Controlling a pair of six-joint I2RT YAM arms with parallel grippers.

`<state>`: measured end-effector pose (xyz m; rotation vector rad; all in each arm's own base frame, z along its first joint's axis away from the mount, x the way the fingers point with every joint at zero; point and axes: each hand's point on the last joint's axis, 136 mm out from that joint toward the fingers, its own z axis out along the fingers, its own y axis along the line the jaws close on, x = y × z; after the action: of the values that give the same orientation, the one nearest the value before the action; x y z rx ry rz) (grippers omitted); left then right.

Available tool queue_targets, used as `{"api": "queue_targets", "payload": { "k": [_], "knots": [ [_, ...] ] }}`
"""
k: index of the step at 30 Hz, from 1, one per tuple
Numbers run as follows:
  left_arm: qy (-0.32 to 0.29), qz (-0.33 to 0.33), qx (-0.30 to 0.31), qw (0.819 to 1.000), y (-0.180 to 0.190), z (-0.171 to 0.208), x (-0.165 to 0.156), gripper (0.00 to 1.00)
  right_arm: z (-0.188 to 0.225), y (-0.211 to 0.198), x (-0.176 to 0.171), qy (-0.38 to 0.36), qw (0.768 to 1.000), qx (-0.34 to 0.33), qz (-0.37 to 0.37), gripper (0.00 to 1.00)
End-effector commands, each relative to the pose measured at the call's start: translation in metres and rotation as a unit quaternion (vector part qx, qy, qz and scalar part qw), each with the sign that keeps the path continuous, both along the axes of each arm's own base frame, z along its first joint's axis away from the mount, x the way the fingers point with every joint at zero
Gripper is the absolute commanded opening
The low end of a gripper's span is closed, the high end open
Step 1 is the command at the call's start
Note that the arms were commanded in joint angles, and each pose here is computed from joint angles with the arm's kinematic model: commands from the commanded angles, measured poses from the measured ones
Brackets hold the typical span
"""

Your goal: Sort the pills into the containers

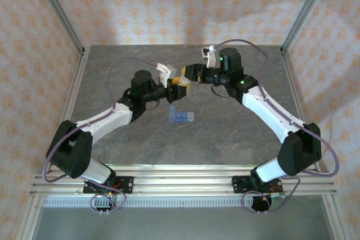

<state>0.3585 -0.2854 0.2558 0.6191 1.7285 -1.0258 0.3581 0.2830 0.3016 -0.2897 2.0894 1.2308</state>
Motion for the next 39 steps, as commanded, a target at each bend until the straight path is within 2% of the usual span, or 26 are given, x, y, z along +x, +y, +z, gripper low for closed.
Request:
{"api": "queue_targets", "payload": {
  "k": [1, 3, 5, 11, 15, 29, 39],
  "knots": [
    [-0.02, 0.011, -0.008, 1.0, 0.004, 0.012, 0.007, 0.0, 0.015, -0.01, 0.009, -0.009, 0.999, 0.012, -0.04, 0.72],
    [-0.026, 0.025, 0.004, 0.999, 0.008, 0.01, 0.01, 0.0, 0.021, -0.018, 0.014, -0.001, 0.997, 0.019, -0.075, 0.79],
    [-0.034, 0.039, 0.02, 0.998, 0.011, 0.009, 0.012, 0.0, 0.025, -0.023, 0.018, 0.014, 0.994, 0.027, -0.102, 0.82],
    [-0.064, 0.096, 0.091, 0.989, 0.024, 0.0, 0.019, 0.0, 0.016, -0.031, 0.03, 0.097, 0.979, 0.056, -0.171, 0.83],
    [-0.077, 0.123, 0.125, 0.981, 0.03, -0.005, 0.023, 0.0, 0.004, -0.03, 0.03, 0.13, 0.971, 0.039, -0.198, 0.83],
    [-0.088, 0.119, 0.156, 0.977, 0.024, -0.008, 0.018, 0.0, -0.018, 0.0, 0.029, 0.153, 0.97, 0.011, -0.189, 0.79],
    [-0.088, 0.118, 0.156, 0.977, 0.02, -0.008, 0.019, 0.0, -0.025, 0.009, 0.024, 0.161, 0.971, 0.012, -0.176, 0.69]
  ]
}}
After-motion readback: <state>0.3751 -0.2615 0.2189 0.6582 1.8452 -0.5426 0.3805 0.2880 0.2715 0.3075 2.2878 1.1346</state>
